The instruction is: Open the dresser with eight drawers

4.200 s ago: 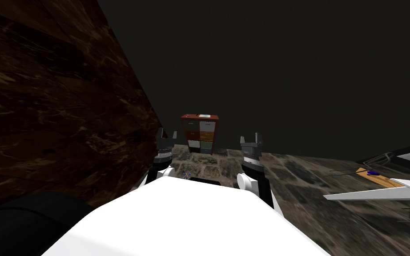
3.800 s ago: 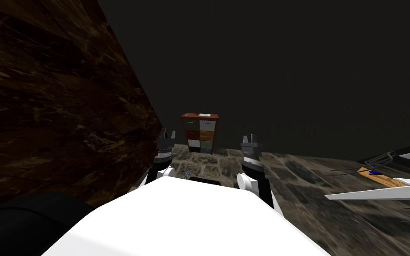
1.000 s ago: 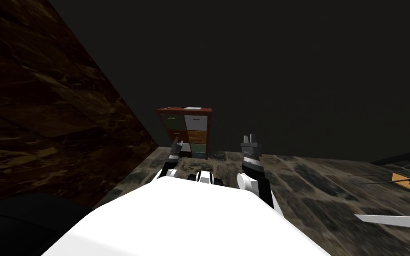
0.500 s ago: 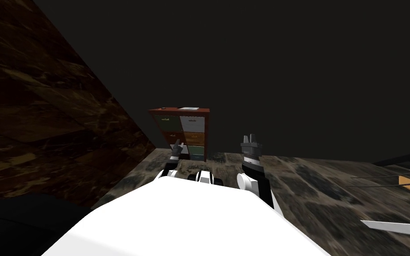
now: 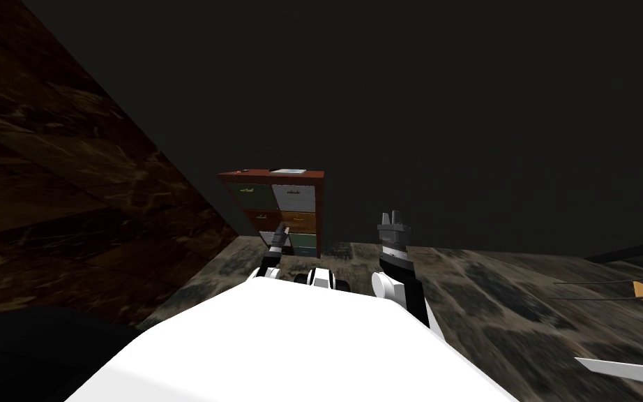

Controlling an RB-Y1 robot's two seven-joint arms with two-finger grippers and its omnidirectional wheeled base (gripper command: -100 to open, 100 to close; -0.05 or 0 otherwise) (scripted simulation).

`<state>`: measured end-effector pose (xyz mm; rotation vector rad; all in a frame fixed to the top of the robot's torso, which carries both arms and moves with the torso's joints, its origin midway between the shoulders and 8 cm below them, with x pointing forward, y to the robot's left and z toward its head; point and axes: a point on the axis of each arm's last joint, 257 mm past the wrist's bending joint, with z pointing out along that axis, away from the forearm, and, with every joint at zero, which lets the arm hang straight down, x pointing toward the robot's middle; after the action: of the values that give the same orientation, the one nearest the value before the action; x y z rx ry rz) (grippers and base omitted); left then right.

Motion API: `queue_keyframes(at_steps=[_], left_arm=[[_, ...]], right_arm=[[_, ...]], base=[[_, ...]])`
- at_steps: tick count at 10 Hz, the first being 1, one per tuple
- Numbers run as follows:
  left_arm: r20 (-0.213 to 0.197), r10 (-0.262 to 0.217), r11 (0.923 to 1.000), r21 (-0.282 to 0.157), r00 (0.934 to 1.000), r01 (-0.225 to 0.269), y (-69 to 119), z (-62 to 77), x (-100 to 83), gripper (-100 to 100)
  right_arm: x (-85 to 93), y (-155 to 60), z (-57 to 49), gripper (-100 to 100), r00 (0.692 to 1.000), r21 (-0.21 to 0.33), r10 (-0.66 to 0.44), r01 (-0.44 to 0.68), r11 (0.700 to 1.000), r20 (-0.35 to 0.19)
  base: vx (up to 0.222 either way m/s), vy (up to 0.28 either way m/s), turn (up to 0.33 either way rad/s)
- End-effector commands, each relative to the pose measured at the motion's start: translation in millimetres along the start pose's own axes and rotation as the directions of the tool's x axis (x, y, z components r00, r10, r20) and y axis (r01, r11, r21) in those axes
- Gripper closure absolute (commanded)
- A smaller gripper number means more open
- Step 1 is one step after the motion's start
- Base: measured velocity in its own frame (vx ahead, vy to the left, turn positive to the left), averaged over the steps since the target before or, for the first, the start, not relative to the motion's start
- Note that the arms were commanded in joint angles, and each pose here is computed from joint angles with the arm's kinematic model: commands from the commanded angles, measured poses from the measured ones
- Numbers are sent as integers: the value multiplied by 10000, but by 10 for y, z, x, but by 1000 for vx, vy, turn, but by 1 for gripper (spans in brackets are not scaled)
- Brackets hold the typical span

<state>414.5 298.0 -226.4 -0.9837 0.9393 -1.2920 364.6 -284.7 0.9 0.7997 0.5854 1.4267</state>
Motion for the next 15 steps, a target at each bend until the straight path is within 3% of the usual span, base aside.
queue_keyframes(at_steps=[1,5,9,10,11,13,14,15], left_arm=[[83,-13,9991,-424,10000,17,210,-73,25,-100],[412,-392,9944,-962,9984,430,504,-151,158,-100],[343,-294,9955,-891,9990,323,388,-1,104,-100],[341,-297,9956,-874,9990,325,400,-23,109,-100],[345,-303,9955,-892,9989,332,445,-100,123,100],[343,-309,9955,-881,9989,338,456,-111,137,100],[151,-7,9960,-894,9999,20,431,-93,61,-100],[76,119,9957,-918,9999,-112,416,-73,30,-100]], right_arm=[[0,0,0,0,10000,0,0,0,10000,0],[0,0,0,0,10000,0,0,0,10000,0],[0,0,1,0,10000,-1,-1,1,10000,-1],[0,0,0,0,10000,-1,-1,1,10000,-1],[0,0,1,0,10000,-1,-1,1,10000,-1],[1,0,1,0,10000,-3,1,-1,10000,-2],[0,0,1,0,10000,-2,0,0,10000,-2],[0,0,1,0,10000,-2,0,0,10000,-1]], base=[[113,-39,-12],[102,-52,-12],[46,-13,-1],[20,2,-1],[-31,2,2],[-49,1,4],[-11,-14,-1],[-4,-27,3]])
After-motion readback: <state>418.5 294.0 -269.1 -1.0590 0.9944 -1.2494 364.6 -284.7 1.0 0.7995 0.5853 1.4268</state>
